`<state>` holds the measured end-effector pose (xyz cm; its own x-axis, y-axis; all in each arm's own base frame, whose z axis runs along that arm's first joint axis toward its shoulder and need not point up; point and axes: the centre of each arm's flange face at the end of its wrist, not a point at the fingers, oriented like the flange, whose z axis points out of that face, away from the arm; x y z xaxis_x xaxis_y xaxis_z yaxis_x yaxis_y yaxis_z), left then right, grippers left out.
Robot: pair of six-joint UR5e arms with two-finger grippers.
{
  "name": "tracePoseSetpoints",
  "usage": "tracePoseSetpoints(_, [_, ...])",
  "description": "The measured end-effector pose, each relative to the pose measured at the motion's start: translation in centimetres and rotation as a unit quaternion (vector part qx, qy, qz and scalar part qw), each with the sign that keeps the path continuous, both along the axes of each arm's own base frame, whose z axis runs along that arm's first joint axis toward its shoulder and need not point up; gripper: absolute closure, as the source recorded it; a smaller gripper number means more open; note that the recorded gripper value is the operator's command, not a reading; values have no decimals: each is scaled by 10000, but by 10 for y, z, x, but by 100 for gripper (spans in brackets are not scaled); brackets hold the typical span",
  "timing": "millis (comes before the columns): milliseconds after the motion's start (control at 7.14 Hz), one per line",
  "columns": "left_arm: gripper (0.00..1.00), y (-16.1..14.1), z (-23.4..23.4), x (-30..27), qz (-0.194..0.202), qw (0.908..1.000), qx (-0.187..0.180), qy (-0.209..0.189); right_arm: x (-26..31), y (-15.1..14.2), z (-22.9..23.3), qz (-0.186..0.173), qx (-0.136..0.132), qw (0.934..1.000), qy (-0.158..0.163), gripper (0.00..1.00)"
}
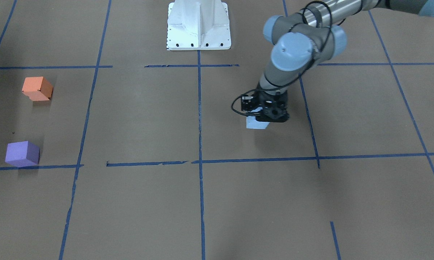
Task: Place blue block between orange and purple blocks
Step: 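Carry the light blue cube with the left gripper toward the table center, then open the left gripper, release the cube, and raise the left arm away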
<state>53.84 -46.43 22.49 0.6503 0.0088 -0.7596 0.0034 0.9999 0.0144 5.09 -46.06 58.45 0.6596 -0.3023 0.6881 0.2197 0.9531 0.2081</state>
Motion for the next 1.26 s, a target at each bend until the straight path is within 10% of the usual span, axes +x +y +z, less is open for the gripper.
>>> tracePoseSetpoints(140, [68,7,-29,47,-102,9999,-86,-58,0,0,0,1,-5,10000,1,0])
tracePoseSetpoints(420, [0,21,-51,101,-108,9996,-149,-196,0,1,1,5,-11,10000,1,0])
tracePoseSetpoints(840, [0,14,-64,94,-211,9996,-94,-131,0,1,-2,35,-13,10000,-11,0])
tracePoseSetpoints(1260, [0,-49,-48,-70,-129,9999,17,27,-14,-5,-37,283,-61,9996,-47,0])
